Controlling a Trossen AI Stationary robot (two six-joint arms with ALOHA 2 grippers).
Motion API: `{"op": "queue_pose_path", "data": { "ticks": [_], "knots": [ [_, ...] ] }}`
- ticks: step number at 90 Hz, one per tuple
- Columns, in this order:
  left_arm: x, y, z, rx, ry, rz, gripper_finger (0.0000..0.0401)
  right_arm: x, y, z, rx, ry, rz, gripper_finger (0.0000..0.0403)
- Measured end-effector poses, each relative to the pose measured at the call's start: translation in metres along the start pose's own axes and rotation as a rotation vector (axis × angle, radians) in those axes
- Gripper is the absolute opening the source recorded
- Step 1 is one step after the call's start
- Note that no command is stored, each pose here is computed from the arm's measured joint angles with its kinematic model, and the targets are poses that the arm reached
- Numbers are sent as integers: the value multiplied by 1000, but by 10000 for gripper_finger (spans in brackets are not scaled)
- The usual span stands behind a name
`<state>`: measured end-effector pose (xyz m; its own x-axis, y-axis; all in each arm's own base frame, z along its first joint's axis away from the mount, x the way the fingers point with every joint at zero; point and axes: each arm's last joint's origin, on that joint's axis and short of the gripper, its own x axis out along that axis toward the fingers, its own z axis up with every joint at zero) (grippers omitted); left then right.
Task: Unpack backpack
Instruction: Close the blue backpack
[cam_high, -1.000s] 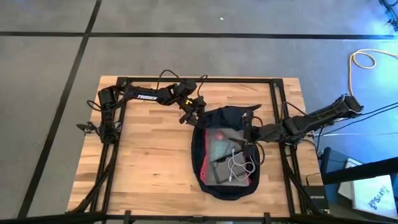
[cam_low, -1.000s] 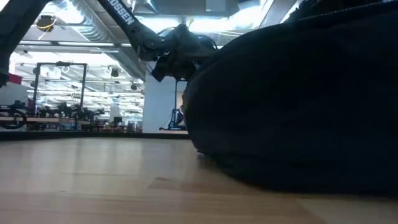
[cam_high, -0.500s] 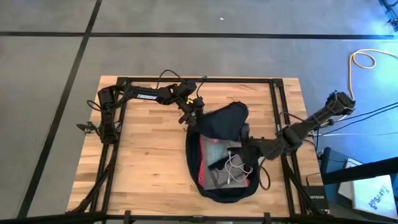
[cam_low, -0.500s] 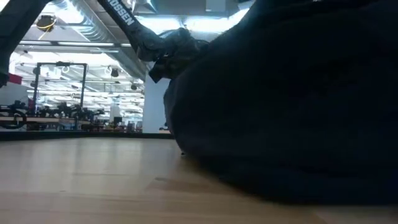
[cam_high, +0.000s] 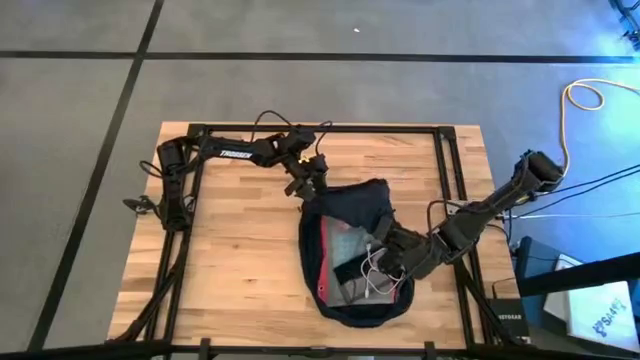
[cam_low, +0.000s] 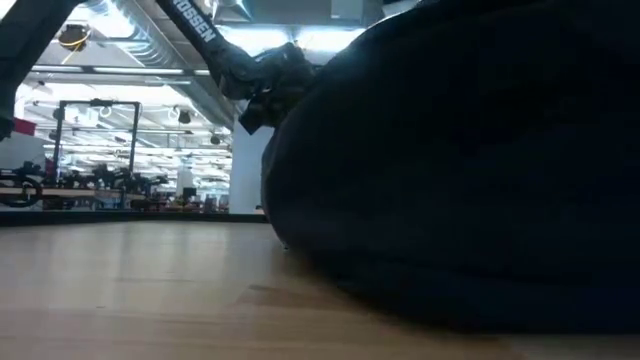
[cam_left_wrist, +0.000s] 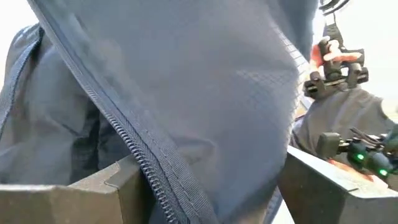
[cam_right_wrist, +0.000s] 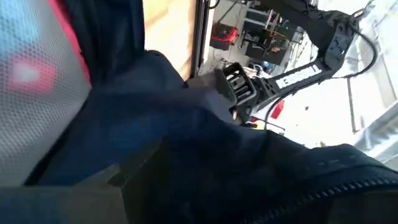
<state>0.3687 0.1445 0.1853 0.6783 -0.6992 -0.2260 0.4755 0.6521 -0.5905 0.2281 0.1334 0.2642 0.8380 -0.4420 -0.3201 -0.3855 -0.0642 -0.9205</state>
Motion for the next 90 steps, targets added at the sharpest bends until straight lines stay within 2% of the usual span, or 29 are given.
{"op": "queue_pose_path", "data": {
  "ticks": [21,43,51,68,90],
  "knots": [
    [-18,-14,15,40,-41,-14,272,-3,-15,0,-69,-9,-22,253],
    [-48,-55,50,169,-140,10,272,-8,-38,0,-130,-38,-56,253],
    [-58,-69,60,202,-178,34,272,-11,-48,0,-111,-82,-67,253],
    [-68,-87,69,205,-209,52,272,-14,-57,-1,-90,-87,-81,253],
    [-63,-93,69,197,-196,33,272,-15,-58,-4,-130,-77,-55,253]
  ]
}}
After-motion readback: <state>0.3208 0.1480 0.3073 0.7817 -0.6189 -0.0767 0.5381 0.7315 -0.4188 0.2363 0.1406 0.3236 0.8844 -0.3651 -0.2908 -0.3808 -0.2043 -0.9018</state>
